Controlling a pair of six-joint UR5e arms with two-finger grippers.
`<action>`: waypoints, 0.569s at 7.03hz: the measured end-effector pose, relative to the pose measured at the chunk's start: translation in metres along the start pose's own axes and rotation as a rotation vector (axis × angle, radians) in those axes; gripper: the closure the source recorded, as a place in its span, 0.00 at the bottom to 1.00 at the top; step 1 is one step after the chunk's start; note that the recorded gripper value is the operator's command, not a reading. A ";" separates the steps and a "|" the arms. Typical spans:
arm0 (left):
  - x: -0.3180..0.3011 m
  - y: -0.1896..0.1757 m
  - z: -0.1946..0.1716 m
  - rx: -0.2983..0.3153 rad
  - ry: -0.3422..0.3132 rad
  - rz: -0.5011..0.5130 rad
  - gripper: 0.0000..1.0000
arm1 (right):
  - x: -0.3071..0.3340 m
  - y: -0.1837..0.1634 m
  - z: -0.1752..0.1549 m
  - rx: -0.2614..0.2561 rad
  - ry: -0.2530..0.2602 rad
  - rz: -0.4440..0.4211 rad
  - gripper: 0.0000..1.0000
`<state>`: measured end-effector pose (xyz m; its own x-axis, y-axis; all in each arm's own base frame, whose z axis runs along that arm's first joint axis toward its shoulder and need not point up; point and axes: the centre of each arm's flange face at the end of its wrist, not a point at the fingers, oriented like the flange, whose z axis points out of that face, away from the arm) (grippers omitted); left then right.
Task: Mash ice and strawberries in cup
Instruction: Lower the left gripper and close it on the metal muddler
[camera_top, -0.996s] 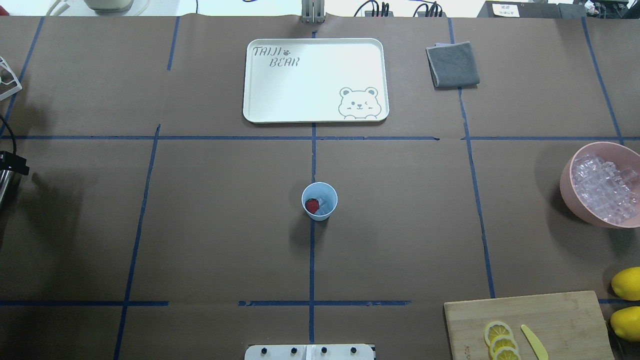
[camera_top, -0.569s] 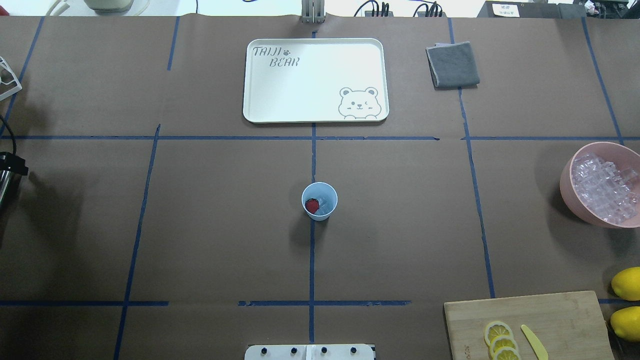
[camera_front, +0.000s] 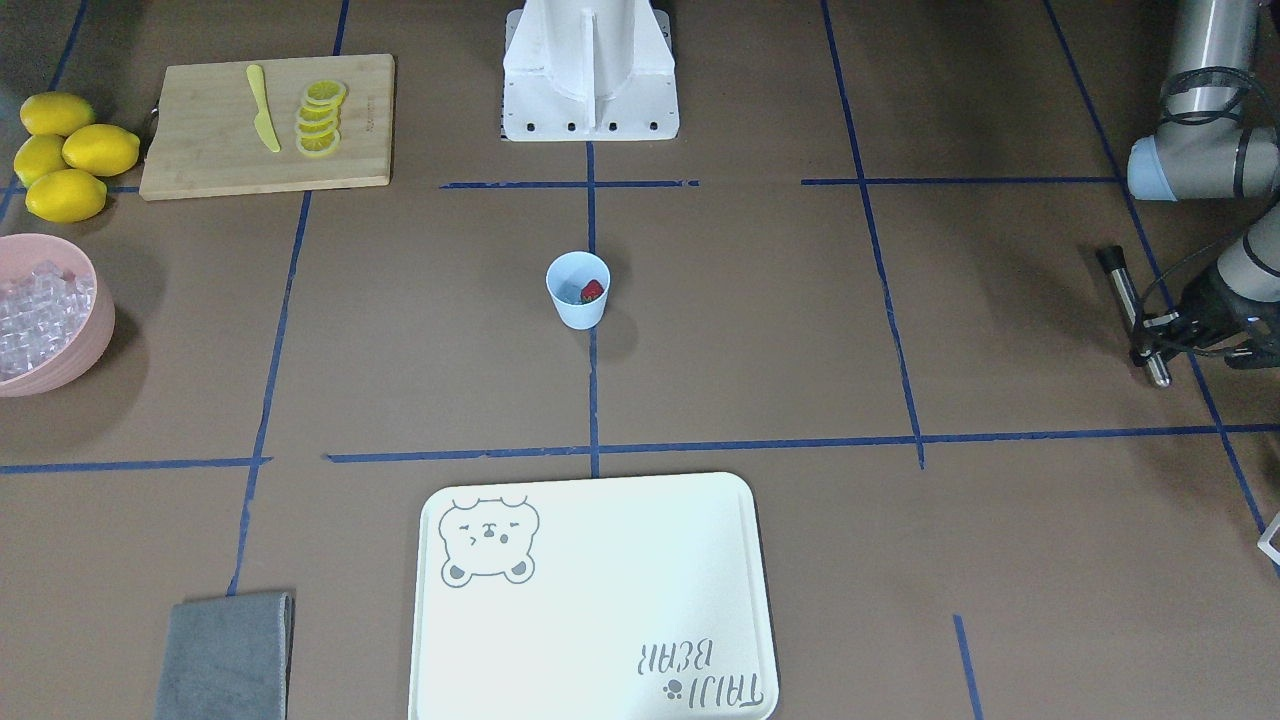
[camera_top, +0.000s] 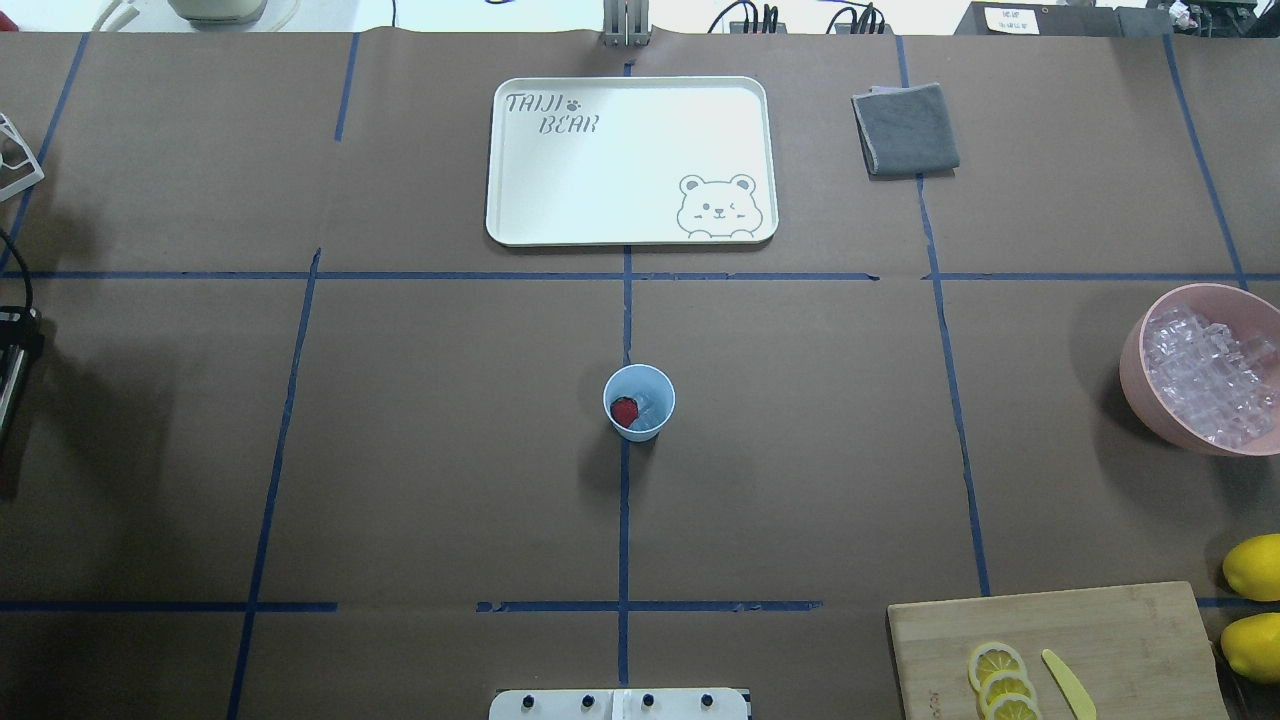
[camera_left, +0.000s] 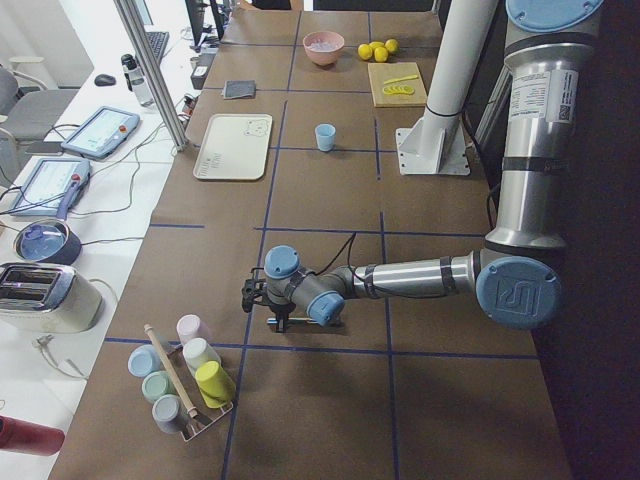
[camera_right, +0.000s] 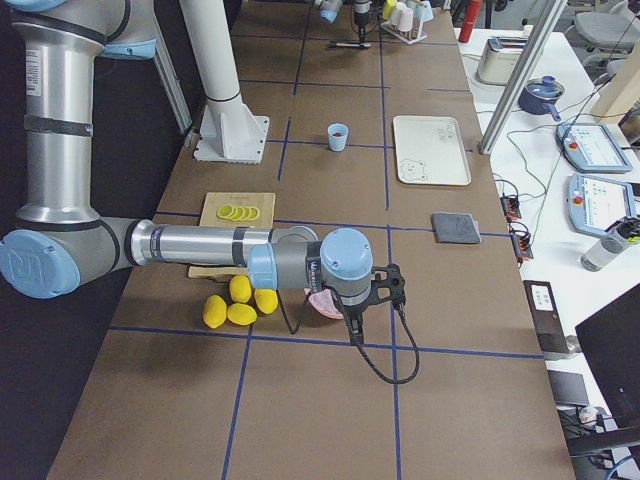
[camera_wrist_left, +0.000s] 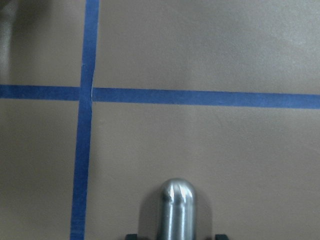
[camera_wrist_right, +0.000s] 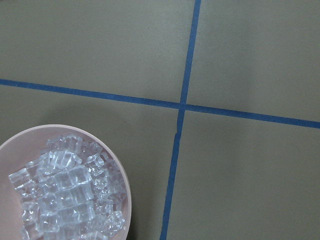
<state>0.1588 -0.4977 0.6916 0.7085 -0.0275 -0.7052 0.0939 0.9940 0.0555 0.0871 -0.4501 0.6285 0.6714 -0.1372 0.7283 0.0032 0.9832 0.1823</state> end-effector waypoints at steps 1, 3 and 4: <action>0.011 -0.001 -0.015 0.002 0.034 0.007 1.00 | 0.000 0.000 0.000 0.000 0.000 0.001 0.01; 0.032 -0.018 -0.077 0.079 0.075 0.036 1.00 | -0.001 -0.001 -0.001 0.002 0.000 -0.002 0.01; 0.051 -0.027 -0.119 0.162 0.086 0.142 1.00 | -0.003 -0.001 -0.003 0.005 0.000 -0.005 0.01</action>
<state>0.1096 -0.5133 0.5701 0.6607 0.1279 -0.7397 0.1133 0.9571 0.2667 0.0871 -0.4507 0.6245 0.6711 -0.1421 0.7277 0.0025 0.9819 0.1894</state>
